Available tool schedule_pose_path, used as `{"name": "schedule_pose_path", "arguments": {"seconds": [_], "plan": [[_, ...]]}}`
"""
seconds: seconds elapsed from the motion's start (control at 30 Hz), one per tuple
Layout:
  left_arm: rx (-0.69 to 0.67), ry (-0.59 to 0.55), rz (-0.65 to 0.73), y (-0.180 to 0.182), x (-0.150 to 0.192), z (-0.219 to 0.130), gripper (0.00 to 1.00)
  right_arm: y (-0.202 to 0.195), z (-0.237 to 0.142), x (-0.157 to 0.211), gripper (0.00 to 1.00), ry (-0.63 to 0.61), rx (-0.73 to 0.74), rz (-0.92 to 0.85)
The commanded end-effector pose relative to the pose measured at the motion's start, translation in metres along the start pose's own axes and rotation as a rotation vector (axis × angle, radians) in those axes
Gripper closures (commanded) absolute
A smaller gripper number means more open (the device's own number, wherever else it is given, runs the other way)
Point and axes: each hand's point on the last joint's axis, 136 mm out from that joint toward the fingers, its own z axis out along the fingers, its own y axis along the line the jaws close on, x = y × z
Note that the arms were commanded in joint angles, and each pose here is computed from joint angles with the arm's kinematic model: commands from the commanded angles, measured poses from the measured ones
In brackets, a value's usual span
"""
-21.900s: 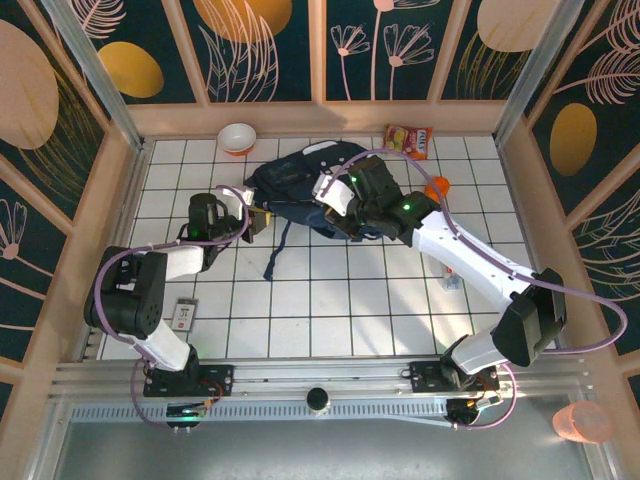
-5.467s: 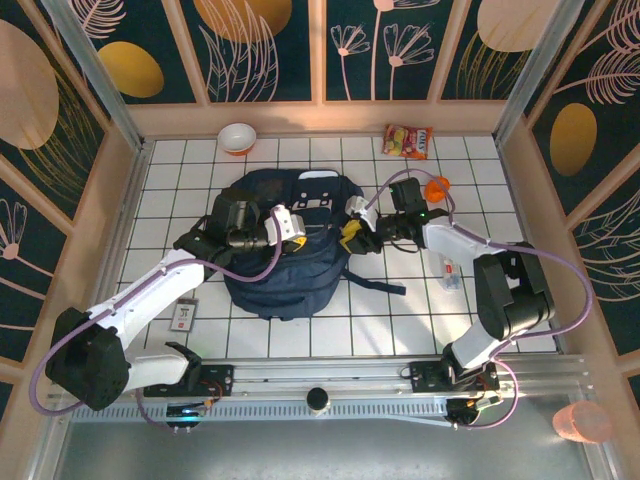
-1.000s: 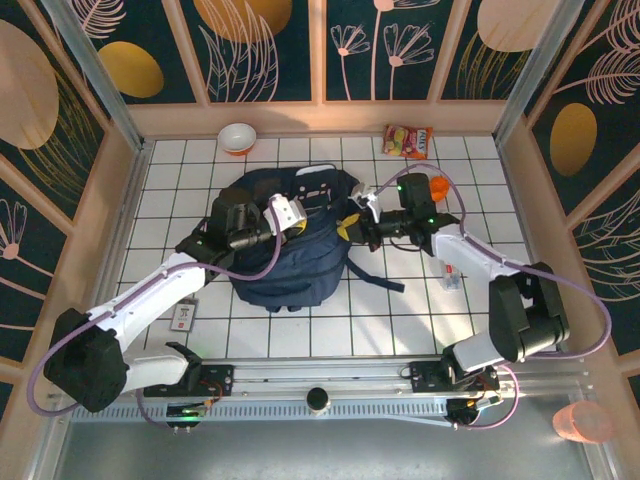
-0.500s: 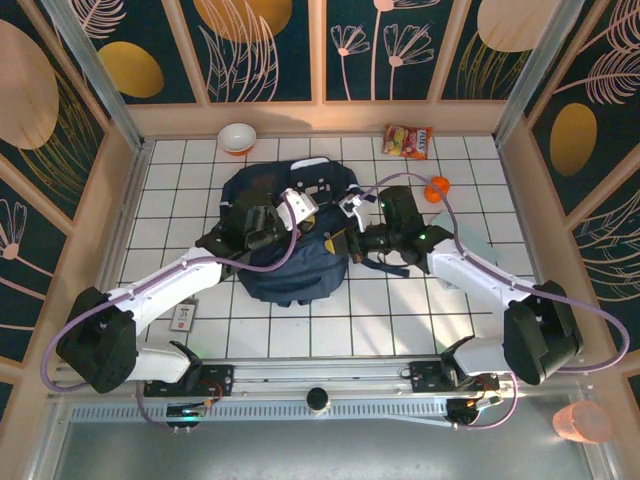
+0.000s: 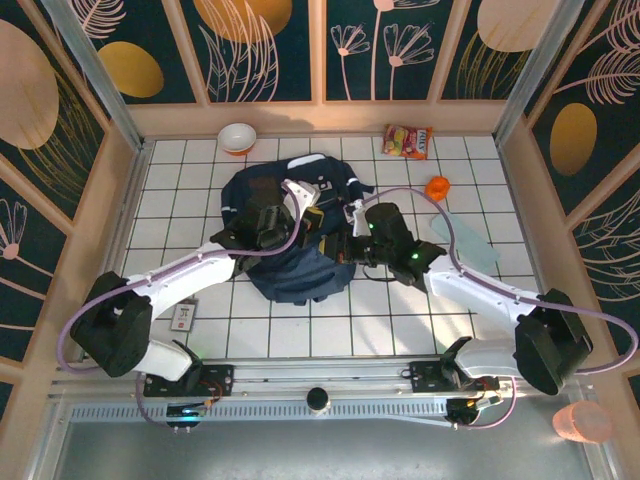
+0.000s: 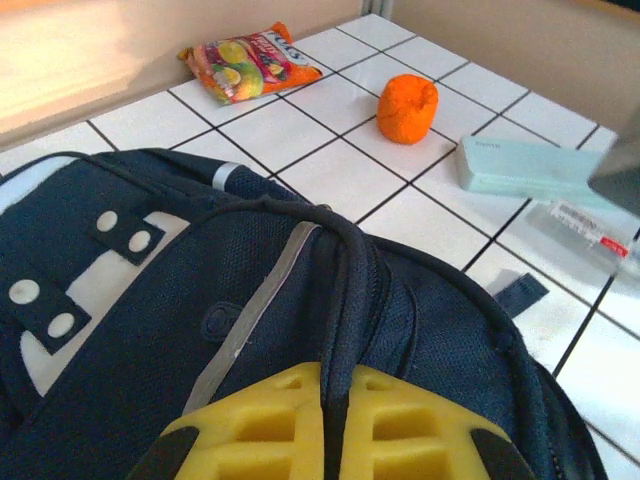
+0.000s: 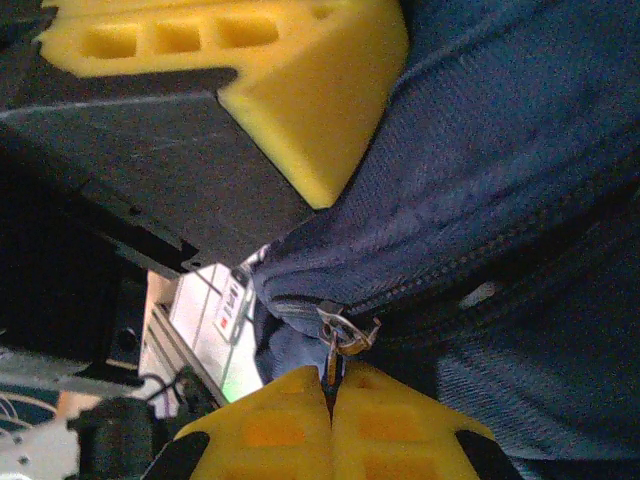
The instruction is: Pack the student bag
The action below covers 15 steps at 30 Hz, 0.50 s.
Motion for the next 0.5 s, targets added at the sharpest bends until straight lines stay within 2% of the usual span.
{"name": "schedule_pose_path", "arguments": {"seconds": [0.0, 0.2, 0.3, 0.33, 0.47], "plan": [[-0.094, -0.218, -0.156, 0.018, -0.064, -0.006, 1.00, 0.021, -0.002, 0.012, 1.00, 0.011, -0.059, 0.112], [-0.081, -0.245, -0.334, 0.016, -0.067, -0.006, 1.00, 0.009, -0.001, 0.012, 1.00, -0.020, 0.035, 0.184], [-0.112, -0.272, -0.408, 0.023, -0.069, -0.005, 1.00, 0.019, 0.004, 0.017, 1.00, -0.020, -0.007, 0.201], [-0.119, -0.301, -0.425, 0.025, -0.082, -0.006, 1.00, 0.021, 0.007, 0.018, 1.00, -0.017, -0.016, 0.211], [-0.164, -0.311, -0.483, 0.033, -0.092, 0.001, 1.00, 0.030, 0.019, 0.032, 1.00, 0.010, -0.022, 0.243]]}}
